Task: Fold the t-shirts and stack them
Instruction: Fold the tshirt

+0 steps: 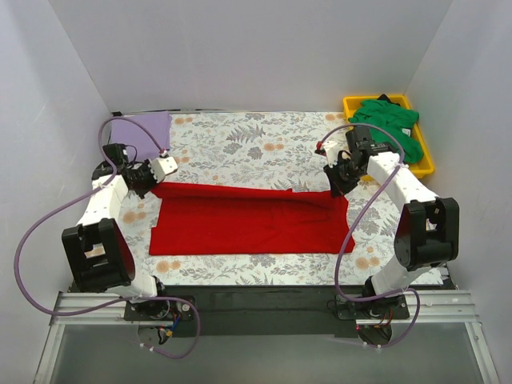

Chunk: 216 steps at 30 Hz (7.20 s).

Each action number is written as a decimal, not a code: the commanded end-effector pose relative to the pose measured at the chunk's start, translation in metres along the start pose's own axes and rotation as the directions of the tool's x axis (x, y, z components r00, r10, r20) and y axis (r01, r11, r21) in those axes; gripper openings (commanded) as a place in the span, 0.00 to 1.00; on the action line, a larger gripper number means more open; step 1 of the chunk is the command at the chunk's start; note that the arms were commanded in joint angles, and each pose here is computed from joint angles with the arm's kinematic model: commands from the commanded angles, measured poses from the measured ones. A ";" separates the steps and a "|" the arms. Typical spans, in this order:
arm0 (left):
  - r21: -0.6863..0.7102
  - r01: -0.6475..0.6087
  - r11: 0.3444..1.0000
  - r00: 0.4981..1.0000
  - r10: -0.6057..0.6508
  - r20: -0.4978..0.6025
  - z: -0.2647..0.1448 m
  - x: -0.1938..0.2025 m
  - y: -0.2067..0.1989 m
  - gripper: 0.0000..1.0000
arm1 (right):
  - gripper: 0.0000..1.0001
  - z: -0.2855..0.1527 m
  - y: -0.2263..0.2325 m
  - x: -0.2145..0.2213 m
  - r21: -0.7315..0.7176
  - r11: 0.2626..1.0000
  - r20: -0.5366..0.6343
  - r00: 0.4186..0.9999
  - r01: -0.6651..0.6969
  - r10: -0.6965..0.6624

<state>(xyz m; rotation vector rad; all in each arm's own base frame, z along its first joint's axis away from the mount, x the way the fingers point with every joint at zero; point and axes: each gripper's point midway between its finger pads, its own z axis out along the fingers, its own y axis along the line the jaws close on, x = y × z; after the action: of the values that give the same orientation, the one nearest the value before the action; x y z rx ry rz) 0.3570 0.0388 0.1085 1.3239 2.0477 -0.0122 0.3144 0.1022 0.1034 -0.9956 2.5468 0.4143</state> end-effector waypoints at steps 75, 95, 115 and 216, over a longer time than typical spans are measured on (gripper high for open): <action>0.533 0.439 0.723 0.869 -0.492 -0.048 0.170 -0.323 -0.247 0.49 | 0.45 0.036 -0.005 0.036 -0.116 0.941 -0.166 0.941 -0.316 0.296; 0.588 0.424 0.689 0.870 -0.490 -0.053 0.172 -0.336 -0.262 0.12 | 0.34 0.036 0.007 0.049 -0.143 0.932 -0.198 0.932 -0.334 0.304; 0.528 0.428 0.734 0.874 -0.484 -0.036 0.160 -0.333 -0.253 0.40 | 0.22 0.028 0.014 0.042 -0.178 0.925 -0.187 0.935 -0.334 0.302; 0.447 0.759 0.473 0.521 -0.853 0.018 0.005 -0.175 -0.060 0.40 | 0.10 0.150 -0.077 -0.092 0.261 0.942 -0.185 0.969 0.211 -0.166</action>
<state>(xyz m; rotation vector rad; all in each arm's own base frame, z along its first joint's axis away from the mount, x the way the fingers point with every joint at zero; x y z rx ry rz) 0.3485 -0.1550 0.1549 0.2933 2.3856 -1.1116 0.3596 0.1508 0.0203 -1.2103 2.7794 0.1785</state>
